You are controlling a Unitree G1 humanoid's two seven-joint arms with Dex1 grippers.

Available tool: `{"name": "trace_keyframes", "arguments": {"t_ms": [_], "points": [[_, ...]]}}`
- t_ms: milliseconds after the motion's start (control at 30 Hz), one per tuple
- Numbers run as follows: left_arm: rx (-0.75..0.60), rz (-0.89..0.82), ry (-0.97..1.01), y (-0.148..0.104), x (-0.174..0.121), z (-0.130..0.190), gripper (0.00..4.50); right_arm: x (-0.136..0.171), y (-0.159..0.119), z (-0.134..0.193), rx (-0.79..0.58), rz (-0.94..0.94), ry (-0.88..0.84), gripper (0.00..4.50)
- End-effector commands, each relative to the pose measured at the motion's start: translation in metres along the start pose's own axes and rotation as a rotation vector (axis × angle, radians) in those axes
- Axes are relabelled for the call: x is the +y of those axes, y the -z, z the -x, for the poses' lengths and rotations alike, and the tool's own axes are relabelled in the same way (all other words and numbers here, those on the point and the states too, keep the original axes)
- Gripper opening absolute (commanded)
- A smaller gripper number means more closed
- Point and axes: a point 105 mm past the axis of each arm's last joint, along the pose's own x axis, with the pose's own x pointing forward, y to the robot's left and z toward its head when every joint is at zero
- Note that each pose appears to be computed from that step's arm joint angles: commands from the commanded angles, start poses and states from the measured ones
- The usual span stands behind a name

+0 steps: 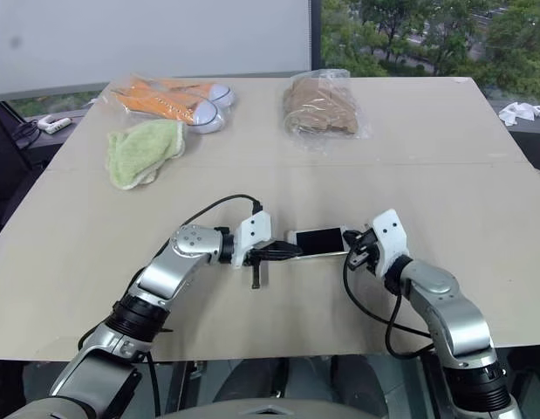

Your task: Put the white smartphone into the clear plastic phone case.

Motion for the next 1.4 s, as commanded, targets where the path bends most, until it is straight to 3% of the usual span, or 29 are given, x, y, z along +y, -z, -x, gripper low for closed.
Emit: {"name": "trace_keyframes", "arguments": {"t_ms": [33,367,667,800,967,1100,1400], "points": [[0.023,0.002,0.003,0.006,-0.004,0.001,0.07,0.007,0.043,0.004,0.201,-0.088,-0.045,0.0],[0.024,0.001,0.003,0.006,-0.003,0.0,0.07,0.026,0.037,0.019,0.244,-0.071,-0.173,0.0],[0.019,0.001,0.005,0.006,-0.003,-0.002,0.07,0.005,-0.06,0.017,-0.147,-0.14,-0.191,0.0],[0.019,0.001,0.001,0.006,-0.002,-0.002,0.07,-0.012,-0.085,0.009,-0.242,-0.185,-0.155,0.0],[0.017,0.002,0.0,0.006,-0.002,-0.002,0.07,-0.049,-0.074,-0.017,-0.157,-0.176,0.037,0.0],[0.013,0.0,-0.005,0.005,-0.001,-0.002,0.07,-0.037,-0.06,-0.028,-0.069,-0.266,-0.054,0.0],[0.018,0.003,-0.008,0.007,-0.002,-0.001,0.07,-0.01,-0.044,-0.013,0.056,-0.311,-0.201,0.0]]}}
